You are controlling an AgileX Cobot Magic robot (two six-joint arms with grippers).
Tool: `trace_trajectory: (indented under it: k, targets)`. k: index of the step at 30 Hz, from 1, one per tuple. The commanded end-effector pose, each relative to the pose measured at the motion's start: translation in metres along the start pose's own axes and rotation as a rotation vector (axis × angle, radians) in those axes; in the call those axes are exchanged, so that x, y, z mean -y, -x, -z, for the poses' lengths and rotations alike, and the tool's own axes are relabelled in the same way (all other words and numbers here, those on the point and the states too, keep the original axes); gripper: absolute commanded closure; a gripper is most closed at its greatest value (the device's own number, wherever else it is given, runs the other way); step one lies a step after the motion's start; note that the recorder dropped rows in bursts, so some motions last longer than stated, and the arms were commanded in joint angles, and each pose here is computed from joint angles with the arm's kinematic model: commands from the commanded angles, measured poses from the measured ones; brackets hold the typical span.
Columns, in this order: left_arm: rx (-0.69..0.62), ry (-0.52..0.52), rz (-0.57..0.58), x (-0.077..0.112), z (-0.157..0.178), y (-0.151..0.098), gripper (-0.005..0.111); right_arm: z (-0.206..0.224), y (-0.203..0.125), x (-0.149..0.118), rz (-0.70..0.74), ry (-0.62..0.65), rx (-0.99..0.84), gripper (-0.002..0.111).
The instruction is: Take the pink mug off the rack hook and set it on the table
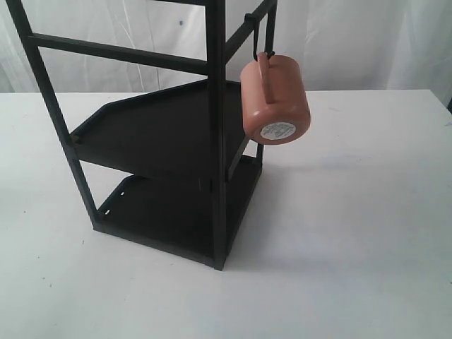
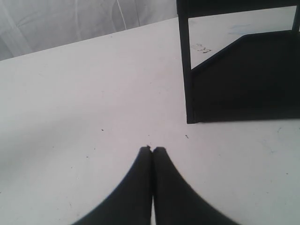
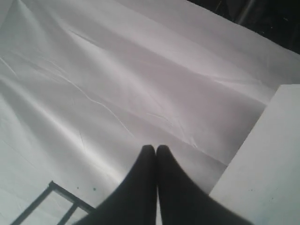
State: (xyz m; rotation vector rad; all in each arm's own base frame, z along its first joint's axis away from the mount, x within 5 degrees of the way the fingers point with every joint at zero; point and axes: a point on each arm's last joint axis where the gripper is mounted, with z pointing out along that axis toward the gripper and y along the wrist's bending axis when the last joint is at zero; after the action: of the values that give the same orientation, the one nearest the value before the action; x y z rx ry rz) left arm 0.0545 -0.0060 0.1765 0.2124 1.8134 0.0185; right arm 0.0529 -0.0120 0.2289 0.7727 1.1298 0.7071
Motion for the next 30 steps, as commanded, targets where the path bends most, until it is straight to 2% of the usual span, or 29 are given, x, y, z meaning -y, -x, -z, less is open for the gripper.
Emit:
trace_trajectory:
  k: [1,6,8,10,12,17,19,21,24,25,30]
  targets:
    - [-0.002,0.001,0.013,0.000,0.000,-0.001,0.107,0.001,0.010,-0.029,0.254,0.059,-0.068,0.108]
    - [-0.002,0.001,0.013,0.000,0.000,-0.001,0.107,0.003,0.035,-0.073,0.601,0.139,-0.113,0.108]
    - [-0.002,0.001,0.013,0.000,0.000,-0.001,0.107,-0.003,0.040,-0.085,0.834,0.144,-0.194,0.108]
    - [-0.002,0.001,0.013,0.000,0.000,-0.001,0.107,-0.011,0.041,-0.092,1.006,0.149,-0.303,0.108]
    - [-0.002,0.001,0.013,0.000,0.000,-0.001,0.107,-0.019,0.034,-0.094,1.111,0.163,-0.448,0.108]
    - [-0.002,0.001,0.013,0.000,0.000,-0.001,0.107,-0.042,0.007,-0.100,1.068,0.292,-0.677,0.106]
    - [-0.002,0.001,0.013,0.000,0.000,-0.001,0.107,-0.050,-0.003,-0.102,1.045,0.347,-0.724,0.098]
    - [-0.002,0.001,0.013,0.000,0.000,-0.001,0.107,-0.057,-0.012,-0.106,1.035,0.427,-0.747,0.083]
    - [-0.002,0.001,0.013,0.000,0.000,-0.001,0.107,-0.067,-0.020,-0.114,1.052,0.546,-0.698,0.063]
    - [-0.002,0.001,0.013,0.000,0.000,-0.001,0.107,-0.070,-0.022,-0.116,1.053,0.573,-0.683,0.060]
    - [-0.002,0.001,0.013,0.000,0.000,-0.001,0.107,-0.089,-0.028,-0.133,1.050,0.670,-0.622,0.060]
